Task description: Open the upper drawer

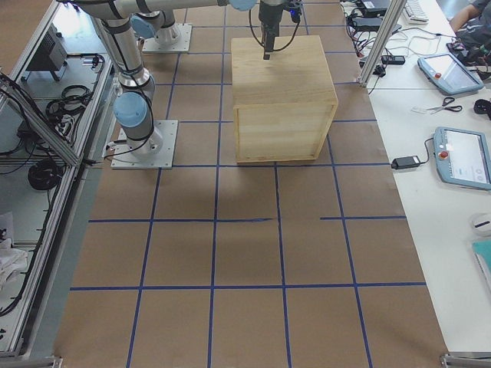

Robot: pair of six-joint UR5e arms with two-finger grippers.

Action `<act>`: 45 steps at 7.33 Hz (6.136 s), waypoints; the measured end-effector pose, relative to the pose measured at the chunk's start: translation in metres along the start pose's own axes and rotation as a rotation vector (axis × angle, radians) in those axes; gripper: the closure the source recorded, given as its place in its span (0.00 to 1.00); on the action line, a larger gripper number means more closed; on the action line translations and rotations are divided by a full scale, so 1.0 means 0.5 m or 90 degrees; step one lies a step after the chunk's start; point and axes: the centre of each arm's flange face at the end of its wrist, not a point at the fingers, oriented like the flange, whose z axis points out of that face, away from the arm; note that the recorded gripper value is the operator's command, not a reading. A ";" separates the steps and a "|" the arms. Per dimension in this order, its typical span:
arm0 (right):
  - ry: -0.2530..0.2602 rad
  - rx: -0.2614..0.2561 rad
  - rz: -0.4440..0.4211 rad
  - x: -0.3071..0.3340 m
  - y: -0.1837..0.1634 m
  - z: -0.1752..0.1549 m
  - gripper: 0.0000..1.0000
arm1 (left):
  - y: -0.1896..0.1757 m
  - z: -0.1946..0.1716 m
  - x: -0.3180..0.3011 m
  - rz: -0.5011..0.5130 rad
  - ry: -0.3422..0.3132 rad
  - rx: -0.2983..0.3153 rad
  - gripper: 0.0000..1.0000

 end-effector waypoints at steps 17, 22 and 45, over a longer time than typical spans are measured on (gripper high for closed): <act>0.000 -0.001 0.000 0.000 0.000 0.001 0.00 | -0.010 0.034 -0.031 0.068 -0.049 0.025 0.00; 0.000 -0.001 0.000 0.000 0.000 0.001 0.00 | -0.015 0.025 -0.048 0.106 -0.080 0.038 0.00; 0.000 0.000 0.000 0.000 0.000 0.000 0.00 | -0.020 -0.077 -0.189 0.178 -0.141 0.012 0.00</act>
